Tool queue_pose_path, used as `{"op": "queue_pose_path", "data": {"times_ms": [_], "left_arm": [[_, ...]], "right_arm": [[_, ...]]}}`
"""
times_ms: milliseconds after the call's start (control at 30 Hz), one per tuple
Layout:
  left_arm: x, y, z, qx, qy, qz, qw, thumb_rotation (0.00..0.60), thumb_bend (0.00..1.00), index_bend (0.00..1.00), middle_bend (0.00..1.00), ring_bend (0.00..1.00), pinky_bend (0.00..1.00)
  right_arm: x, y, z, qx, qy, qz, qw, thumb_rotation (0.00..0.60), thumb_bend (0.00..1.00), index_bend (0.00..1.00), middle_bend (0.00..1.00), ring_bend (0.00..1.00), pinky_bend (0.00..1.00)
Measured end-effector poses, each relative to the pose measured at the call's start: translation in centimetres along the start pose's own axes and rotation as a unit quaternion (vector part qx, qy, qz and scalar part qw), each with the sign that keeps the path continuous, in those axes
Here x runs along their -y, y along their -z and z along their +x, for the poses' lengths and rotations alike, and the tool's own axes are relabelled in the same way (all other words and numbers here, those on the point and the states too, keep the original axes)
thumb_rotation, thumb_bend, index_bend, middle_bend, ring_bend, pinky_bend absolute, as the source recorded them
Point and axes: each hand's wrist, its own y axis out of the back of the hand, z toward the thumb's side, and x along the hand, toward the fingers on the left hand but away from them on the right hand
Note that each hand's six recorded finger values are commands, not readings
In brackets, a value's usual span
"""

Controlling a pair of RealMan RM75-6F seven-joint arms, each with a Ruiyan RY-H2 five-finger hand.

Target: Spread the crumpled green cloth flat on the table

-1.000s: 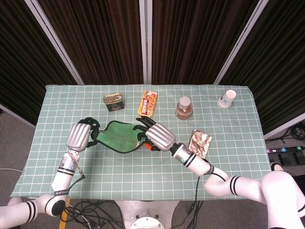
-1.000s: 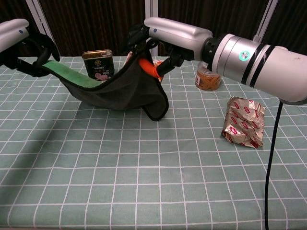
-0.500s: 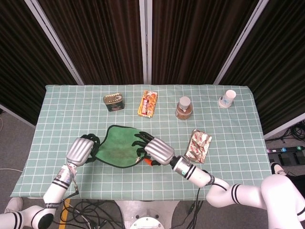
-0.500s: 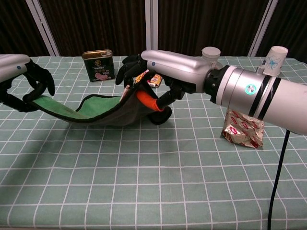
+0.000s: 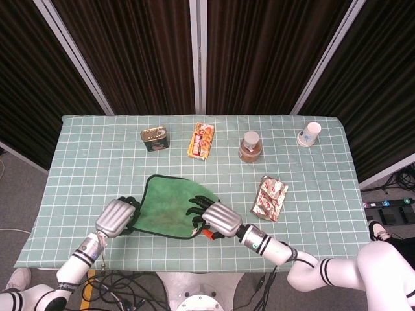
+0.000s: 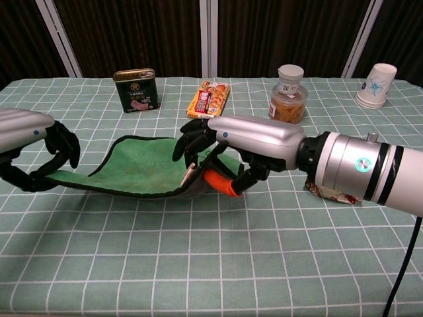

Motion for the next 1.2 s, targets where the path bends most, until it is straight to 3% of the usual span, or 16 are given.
{"op": "queue_pose_path", "data": {"times_ms": [233,500,600,667,733,833,967,1100,1200], "left_arm": [[1.8,-0.4,-0.1,0.004,0.043,0.02,0.9989,0.6,0.35,0.75,0.43,0.28,0.35],[2.6,-0.6,-0.1,0.003,0.066,0.028,0.9974,0.6,0.18,0.56,0.38,0.28,0.35],[2.7,-0.6,-0.3,0.002,0.075,0.031,0.9967,0.6,0.12,0.47,0.35,0.27,0.35],[2.8,-0.6,-0.4,0.001,0.083,0.033,0.996,0.6,0.09,0.42,0.34,0.26,0.34],[2.8,-0.7,-0.4,0.002,0.086,0.033,0.9958,0.6,0.06,0.39,0.33,0.25,0.34],[2.6,-0.9,-0.4,0.003,0.083,0.033,0.996,0.6,0.04,0.36,0.32,0.25,0.34],[2.3,-1.0,-0.3,0.004,0.079,0.035,0.9963,0.6,0.03,0.36,0.32,0.24,0.34],[2.0,-0.9,-0.3,0.002,0.074,0.033,0.9967,0.6,0.03,0.35,0.32,0.24,0.34],[1.5,-0.7,-0.1,-0.003,0.063,0.028,0.9976,0.6,0.03,0.35,0.32,0.24,0.34]], "right_arm": [[1.5,0.4,0.2,0.004,-0.015,0.006,0.9999,0.6,0.54,0.73,0.22,0.0,0.0],[2.4,0.3,0.3,-0.001,-0.022,0.024,0.9995,0.6,0.52,0.71,0.22,0.0,0.0],[2.6,0.3,0.5,-0.001,-0.028,0.037,0.9989,0.6,0.38,0.61,0.18,0.0,0.0],[2.8,0.4,0.6,0.0,-0.033,0.049,0.9983,0.59,0.16,0.48,0.14,0.0,0.0],[2.9,0.4,0.8,0.0,-0.037,0.057,0.9977,0.556,0.04,0.38,0.11,0.0,0.0],[2.9,0.4,1.1,0.002,-0.041,0.069,0.9967,0.484,0.0,0.21,0.06,0.0,0.0],[2.9,0.2,1.6,0.005,-0.051,0.084,0.9951,0.426,0.0,0.08,0.01,0.0,0.0],[2.4,0.1,2.2,0.009,-0.05,0.099,0.9938,0.411,0.0,0.04,0.0,0.0,0.0],[0.7,0.6,2.1,0.022,-0.024,0.099,0.9945,0.424,0.0,0.04,0.0,0.0,0.0]]}}
